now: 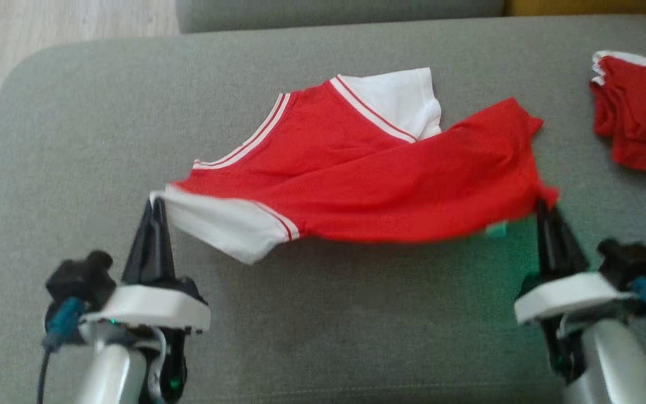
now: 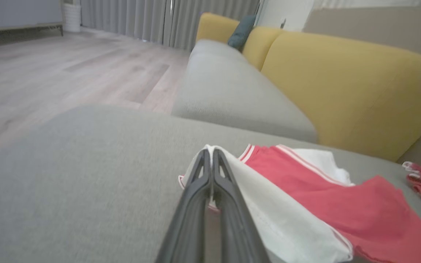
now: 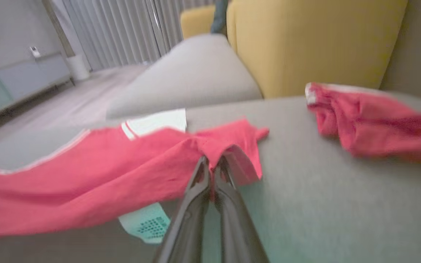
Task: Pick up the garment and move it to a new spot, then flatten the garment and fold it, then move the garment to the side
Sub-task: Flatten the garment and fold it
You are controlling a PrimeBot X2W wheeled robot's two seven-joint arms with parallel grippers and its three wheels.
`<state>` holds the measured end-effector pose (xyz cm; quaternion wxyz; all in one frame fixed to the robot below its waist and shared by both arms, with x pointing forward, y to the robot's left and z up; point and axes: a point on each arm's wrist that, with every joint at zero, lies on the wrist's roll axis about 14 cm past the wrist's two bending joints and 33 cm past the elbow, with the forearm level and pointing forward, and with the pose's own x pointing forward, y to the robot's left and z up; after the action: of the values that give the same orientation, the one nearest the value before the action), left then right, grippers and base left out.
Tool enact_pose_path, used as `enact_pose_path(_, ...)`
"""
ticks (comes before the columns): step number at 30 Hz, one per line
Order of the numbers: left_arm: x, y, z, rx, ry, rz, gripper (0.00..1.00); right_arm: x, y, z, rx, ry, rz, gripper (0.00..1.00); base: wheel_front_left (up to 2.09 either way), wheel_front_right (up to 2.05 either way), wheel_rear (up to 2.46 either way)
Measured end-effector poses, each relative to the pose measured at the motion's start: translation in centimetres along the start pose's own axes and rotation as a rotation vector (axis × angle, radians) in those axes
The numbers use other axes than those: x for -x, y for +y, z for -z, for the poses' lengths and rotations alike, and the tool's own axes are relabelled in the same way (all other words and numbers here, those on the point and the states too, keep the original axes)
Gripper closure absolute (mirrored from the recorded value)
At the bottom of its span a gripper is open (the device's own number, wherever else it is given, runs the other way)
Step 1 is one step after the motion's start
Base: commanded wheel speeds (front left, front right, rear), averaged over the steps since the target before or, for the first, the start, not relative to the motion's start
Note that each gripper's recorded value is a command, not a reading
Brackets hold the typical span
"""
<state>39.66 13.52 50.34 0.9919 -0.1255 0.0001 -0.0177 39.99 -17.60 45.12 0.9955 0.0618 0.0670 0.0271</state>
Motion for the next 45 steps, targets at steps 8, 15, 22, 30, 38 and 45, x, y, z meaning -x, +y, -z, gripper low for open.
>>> enact_pose_path(8,0.0,-3.9,-11.7,-0.060,-0.353,0.146,1.00,1.6,0.5,-13.2,0.065,-0.400,-0.011,1.00,0.00,0.00,0.00)
enact_pose_path(15,3.8,-8.9,-23.3,-0.172,-0.685,0.313,1.00,6.3,1.4,-22.9,0.140,-0.679,-0.013,1.00,0.00,0.00,0.00)
enact_pose_path(22,6.3,-12.0,-29.3,-0.280,-0.850,0.413,1.00,9.2,2.2,-28.1,0.209,-0.821,0.004,1.00,0.00,0.00,0.00)
enact_pose_path(30,-0.1,-11.5,-28.2,-0.364,-0.698,0.395,1.00,5.0,2.3,-27.1,0.219,-0.710,0.000,1.00,0.00,0.00,0.00)
enact_pose_path(38,-12.0,-9.2,-25.4,-0.442,-0.544,0.319,1.00,-7.2,3.4,-25.9,0.224,-0.581,-0.066,1.00,0.00,0.00,0.00)
enact_pose_path(45,-19.4,-9.8,-25.9,-0.489,-0.580,0.289,1.00,-16.2,3.9,-27.2,0.315,-0.589,-0.057,1.00,0.00,0.00,0.00)
